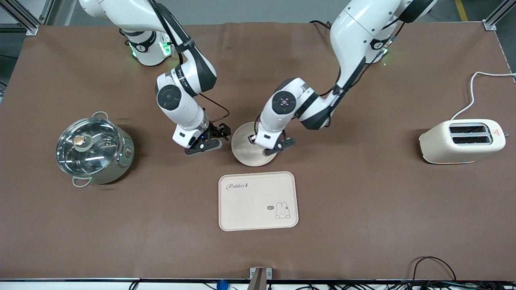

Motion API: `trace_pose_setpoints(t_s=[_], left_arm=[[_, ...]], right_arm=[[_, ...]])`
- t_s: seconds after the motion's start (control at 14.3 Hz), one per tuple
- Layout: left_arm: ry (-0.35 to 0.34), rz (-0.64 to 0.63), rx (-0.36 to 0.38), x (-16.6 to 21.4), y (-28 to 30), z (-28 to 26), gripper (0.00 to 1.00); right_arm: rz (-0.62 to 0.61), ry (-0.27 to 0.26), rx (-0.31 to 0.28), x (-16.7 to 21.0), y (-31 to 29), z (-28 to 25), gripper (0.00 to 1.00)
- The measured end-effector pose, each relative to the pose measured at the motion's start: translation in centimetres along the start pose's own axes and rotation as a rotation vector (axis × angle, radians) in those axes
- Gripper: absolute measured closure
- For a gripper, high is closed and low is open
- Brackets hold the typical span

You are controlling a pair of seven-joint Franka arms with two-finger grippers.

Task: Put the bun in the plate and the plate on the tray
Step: 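Open the left gripper over the plate while the right gripper grips the rim, then raise the left gripper away while the right gripper lifts the plate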

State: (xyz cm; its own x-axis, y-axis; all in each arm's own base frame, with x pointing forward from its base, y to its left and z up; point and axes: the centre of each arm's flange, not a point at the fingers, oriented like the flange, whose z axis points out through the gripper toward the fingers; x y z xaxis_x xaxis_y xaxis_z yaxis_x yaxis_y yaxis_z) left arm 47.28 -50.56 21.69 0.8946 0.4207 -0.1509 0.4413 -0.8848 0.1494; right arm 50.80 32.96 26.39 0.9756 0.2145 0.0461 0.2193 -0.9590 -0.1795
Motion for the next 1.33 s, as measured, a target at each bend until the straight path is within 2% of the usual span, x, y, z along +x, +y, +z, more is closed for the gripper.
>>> trace_pose_setpoints(t_s=[0.21,0.42,0.49,0.7,0.91,0.98,1.12,1.19,1.33], left_arm=[[-0.007,-0.001,0.009,-0.2,0.0,1.1,0.39],[0.008,-0.014,-0.020,1.0,0.7,-0.4,0.14],[0.017,-0.018,-0.037,1.6,1.3,-1.5,0.01],[0.102,-0.025,-0.048,5.6,1.6,-9.2,0.00],[0.213,0.042,0.023,11.9,-2.0,-21.7,0.00],[0.231,0.073,0.046,13.9,-4.0,-25.9,0.00],[0.255,0.114,0.078,17.2,-8.0,-32.7,0.00],[0.264,0.131,0.089,18.3,-9.7,-35.2,0.00],[0.274,0.183,0.120,19.4,-12.4,-39.0,0.00]], right_arm=[[0.000,0.018,-0.004,0.1,0.0,1.5,0.00],[0.013,0.011,-0.010,0.0,0.5,3.6,0.00],[0.038,0.008,0.002,0.1,0.6,4.1,0.00],[0.103,-0.014,0.051,0.0,-0.4,5.6,0.00],[0.097,-0.030,0.055,0.0,-1.9,7.7,0.01],[0.096,-0.031,0.056,0.2,-2.2,8.3,0.05],[0.095,-0.026,0.058,1.0,-2.4,8.9,0.25],[0.095,-0.022,0.059,1.3,-2.5,9.0,0.38],[0.095,-0.019,0.061,1.5,-2.5,8.9,0.58]])
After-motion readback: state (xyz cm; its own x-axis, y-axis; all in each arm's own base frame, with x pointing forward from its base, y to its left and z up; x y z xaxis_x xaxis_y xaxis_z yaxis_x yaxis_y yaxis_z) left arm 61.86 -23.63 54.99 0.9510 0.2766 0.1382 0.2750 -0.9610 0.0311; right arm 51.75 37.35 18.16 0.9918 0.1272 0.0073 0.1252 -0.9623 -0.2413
